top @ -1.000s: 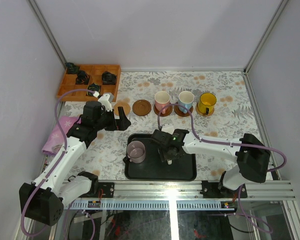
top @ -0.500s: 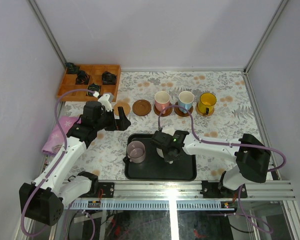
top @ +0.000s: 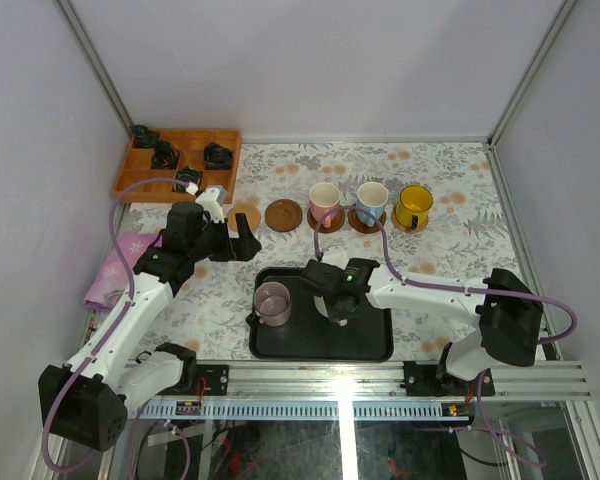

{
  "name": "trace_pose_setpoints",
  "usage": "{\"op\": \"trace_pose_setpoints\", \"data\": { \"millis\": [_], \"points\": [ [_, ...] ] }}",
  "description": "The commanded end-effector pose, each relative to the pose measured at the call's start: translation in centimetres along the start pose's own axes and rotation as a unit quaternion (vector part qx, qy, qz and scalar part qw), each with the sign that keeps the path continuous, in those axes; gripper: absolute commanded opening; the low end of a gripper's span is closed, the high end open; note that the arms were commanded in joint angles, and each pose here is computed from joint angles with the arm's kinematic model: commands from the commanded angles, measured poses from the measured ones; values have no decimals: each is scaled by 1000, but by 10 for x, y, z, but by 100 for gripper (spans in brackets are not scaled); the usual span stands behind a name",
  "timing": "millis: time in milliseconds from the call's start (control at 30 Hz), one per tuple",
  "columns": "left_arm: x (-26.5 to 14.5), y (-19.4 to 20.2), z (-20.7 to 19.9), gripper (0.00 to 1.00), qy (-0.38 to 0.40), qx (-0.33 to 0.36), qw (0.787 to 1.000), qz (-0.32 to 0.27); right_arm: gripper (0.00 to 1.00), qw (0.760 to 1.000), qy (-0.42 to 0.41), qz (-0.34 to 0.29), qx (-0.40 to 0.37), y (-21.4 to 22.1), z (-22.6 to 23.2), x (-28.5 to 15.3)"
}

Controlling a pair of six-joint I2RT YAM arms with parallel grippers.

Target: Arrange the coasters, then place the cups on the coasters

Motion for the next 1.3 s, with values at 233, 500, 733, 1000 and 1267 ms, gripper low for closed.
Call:
{"op": "trace_pose_setpoints", "data": {
  "millis": [233,500,733,1000,1267],
  "points": [
    [-5,-23,-8,100,-9,12,998,-66,0,991,6,-133,13,-52,0,-55],
    [-5,-33,-8,100,-22,1,994,-105,0,976,26,-213,-33,-105,12,-64],
    [-2,-46,-2,100,-58,-18,988,-144,0,967,6,-251,-28,-170,18,-45],
    [3,-60,12,100,-104,-21,978,-177,0,966,-7,-257,-13,-227,10,-6],
    [3,-60,25,100,-125,-35,974,-186,0,965,-6,-259,-29,-263,5,21]
  ]
}}
Point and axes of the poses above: each gripper's point midway between its finger pads, its own x axis out along the fingers, its own z axis along the line the jaws close on, y = z × x, the point moved 9 cm from there along -x, back along the fingers, and after that the axes turned 10 degrees about -x, right-handed, at the moved point
